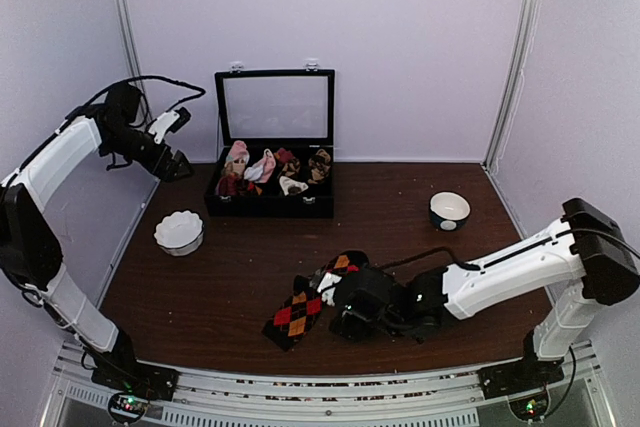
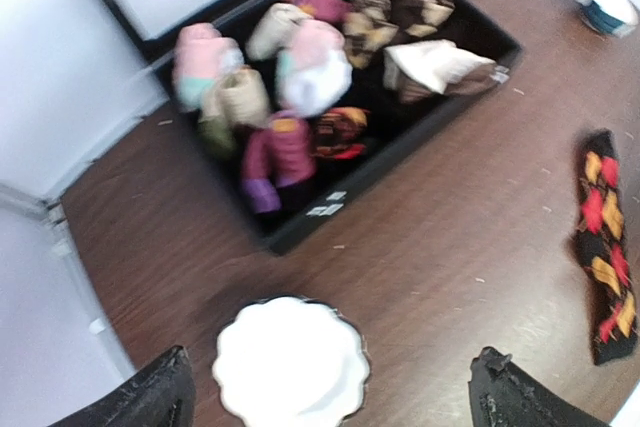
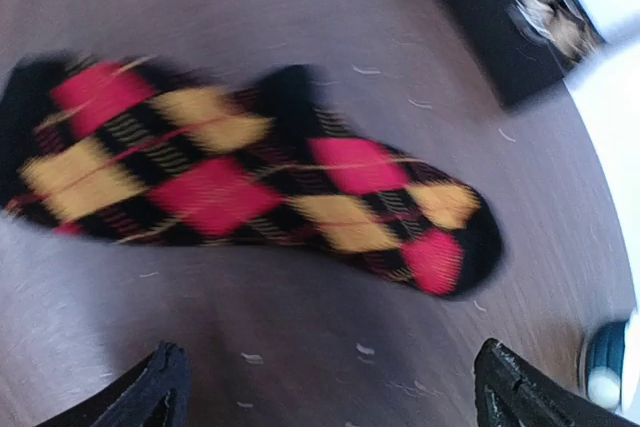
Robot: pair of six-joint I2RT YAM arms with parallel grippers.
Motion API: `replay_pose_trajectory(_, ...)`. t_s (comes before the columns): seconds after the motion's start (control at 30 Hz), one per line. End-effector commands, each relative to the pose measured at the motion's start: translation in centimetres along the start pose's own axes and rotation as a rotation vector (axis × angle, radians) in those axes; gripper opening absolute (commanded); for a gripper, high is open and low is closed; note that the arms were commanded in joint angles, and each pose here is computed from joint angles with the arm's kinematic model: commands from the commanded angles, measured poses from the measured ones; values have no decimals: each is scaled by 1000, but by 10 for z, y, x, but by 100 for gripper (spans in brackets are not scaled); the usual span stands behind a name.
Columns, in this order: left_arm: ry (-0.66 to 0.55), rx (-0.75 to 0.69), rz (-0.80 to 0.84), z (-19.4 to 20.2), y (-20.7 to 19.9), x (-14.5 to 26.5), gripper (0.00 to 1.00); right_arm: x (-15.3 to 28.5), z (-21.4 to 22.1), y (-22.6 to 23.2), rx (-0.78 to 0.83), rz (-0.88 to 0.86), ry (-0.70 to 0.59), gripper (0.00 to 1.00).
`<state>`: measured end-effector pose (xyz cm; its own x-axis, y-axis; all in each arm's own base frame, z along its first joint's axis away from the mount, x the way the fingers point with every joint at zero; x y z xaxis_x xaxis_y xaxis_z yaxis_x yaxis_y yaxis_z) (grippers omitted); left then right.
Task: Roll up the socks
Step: Pass from the left arm to the right, then move the sock to the center of the board.
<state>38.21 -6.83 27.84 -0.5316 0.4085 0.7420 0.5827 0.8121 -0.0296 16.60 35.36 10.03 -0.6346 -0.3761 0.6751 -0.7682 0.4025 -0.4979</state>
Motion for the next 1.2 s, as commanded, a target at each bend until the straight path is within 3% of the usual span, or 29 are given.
replay_pose_trajectory(0.0, -82, 155, -142, 6, 54, 31, 98, 12, 2, -80, -521, 203, 21, 100)
replay_pose_trajectory(0.13, -106, 127, 17, 15, 39, 34, 98, -3, 5, -101, -721, 55, 2, 99)
replay_pose_trajectory(0.23, -158, 44, 201, 25, 0, 30, 98, -10, 8, -121, -847, 51, 13, 74)
replay_pose_trajectory(0.3, -159, -47, 333, 38, -35, 20, 98, -17, 3, -124, -883, 39, 38, 63)
replay_pose_trajectory(0.43, 27, -267, 502, 72, -112, -14, 98, -36, -9, -111, -909, -50, 72, 49)
replay_pose_trajectory(0.57, 113, -446, 628, 98, -167, -30, 98, -54, -9, -100, -947, -124, 92, 39)
replay_pose_trajectory(0.67, 139, -572, 684, 110, -199, -37, 98, -69, -1, -100, -968, -151, 144, 31)
replay_pose_trajectory(1.0, 166, -924, 664, 139, -265, -82, 97, -113, 17, -100, -959, -160, 308, 22)
replay_pose_trajectory(1.17, 190, -1007, 626, 133, -278, -108, 87, -132, 23, -106, -970, -131, 350, 20)
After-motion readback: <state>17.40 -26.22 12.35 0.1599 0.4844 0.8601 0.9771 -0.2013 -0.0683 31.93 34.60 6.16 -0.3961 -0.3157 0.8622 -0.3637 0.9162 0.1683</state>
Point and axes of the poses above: each gripper's point midway between its finger pads, its own x axis back along the fingers, its own y axis along the line the jaws close on, z = x × y, the point moved 4 cm from there along x, back along the fingers, and after that the axes turned 5 degrees about x, right-handed, at the moved point
